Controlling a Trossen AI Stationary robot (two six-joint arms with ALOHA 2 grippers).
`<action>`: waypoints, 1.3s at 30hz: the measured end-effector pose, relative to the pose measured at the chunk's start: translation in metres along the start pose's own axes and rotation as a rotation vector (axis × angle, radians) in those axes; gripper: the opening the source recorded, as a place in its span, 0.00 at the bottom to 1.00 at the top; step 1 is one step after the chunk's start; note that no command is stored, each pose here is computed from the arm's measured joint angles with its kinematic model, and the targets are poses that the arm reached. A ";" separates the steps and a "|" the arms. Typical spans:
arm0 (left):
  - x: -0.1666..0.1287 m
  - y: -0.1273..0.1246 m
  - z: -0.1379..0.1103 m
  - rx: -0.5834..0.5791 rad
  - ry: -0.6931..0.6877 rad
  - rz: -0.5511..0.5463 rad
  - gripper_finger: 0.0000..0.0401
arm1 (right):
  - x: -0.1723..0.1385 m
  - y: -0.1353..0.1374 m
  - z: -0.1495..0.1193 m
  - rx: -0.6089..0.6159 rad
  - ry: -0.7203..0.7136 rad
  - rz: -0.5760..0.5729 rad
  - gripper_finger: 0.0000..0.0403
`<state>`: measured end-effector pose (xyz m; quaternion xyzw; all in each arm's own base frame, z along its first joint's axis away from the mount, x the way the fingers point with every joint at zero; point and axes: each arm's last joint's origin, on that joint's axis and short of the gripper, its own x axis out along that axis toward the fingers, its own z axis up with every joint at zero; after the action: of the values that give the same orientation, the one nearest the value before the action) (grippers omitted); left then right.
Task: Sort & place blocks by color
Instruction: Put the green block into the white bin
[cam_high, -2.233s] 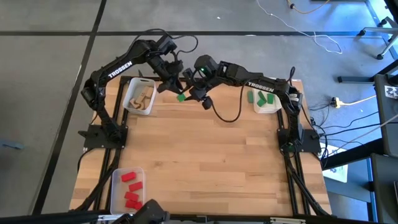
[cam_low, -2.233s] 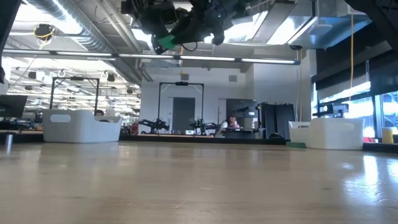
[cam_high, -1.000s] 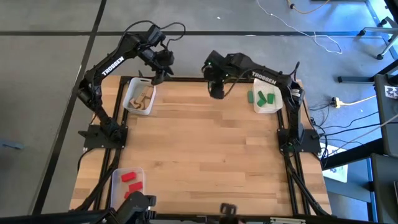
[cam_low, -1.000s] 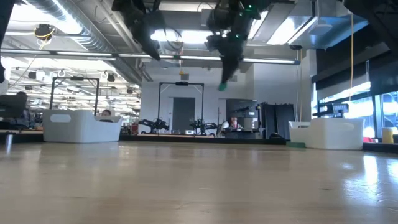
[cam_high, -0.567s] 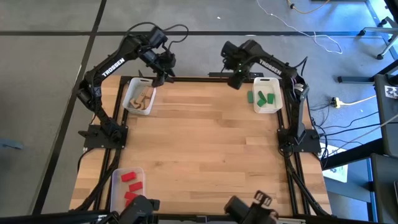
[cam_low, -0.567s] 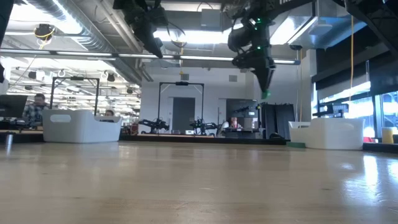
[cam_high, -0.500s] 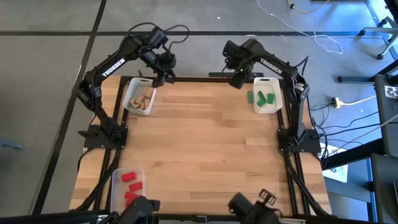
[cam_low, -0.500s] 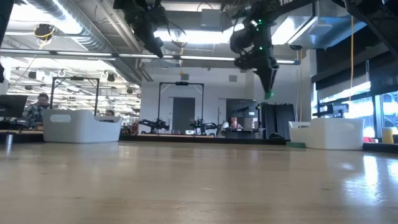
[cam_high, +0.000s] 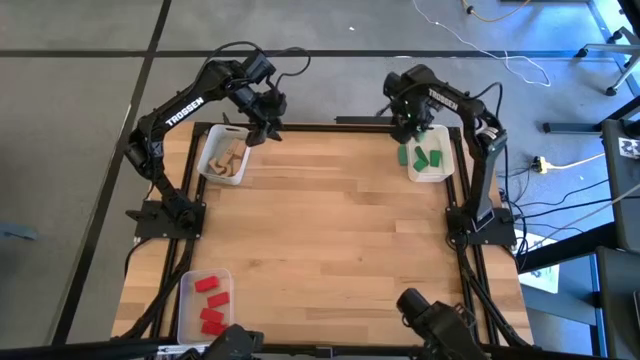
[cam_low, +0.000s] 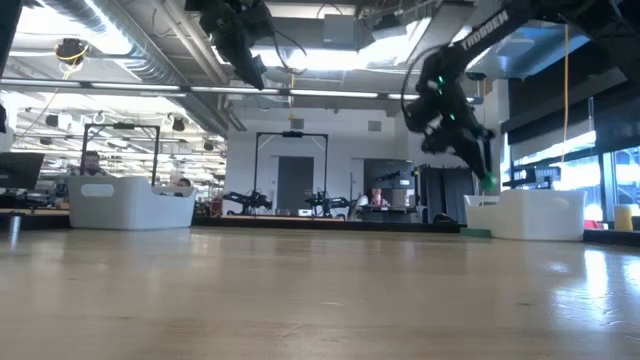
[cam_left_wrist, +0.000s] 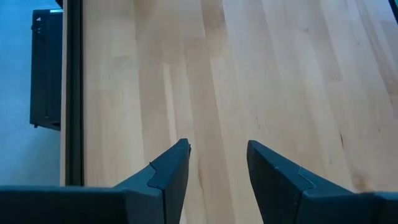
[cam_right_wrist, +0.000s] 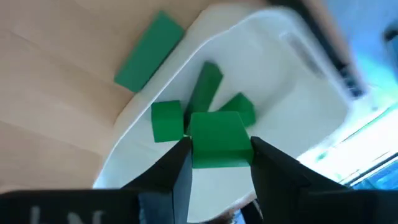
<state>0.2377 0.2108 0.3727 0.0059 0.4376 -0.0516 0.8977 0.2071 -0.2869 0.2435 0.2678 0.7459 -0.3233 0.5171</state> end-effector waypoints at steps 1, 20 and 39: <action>0.000 0.000 0.000 0.000 0.000 0.000 0.38 | 0.008 0.000 0.000 -0.002 0.018 0.003 0.33; 0.000 0.000 0.000 -0.003 0.000 -0.001 0.38 | 0.069 0.004 0.001 0.041 0.057 0.013 0.46; 0.000 0.000 0.000 -0.023 -0.005 -0.006 0.38 | -0.001 0.037 0.026 0.048 -0.259 0.137 0.45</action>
<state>0.2383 0.2106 0.3726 -0.0060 0.4360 -0.0491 0.8986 0.2499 -0.2830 0.2302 0.2864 0.6448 -0.3369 0.6235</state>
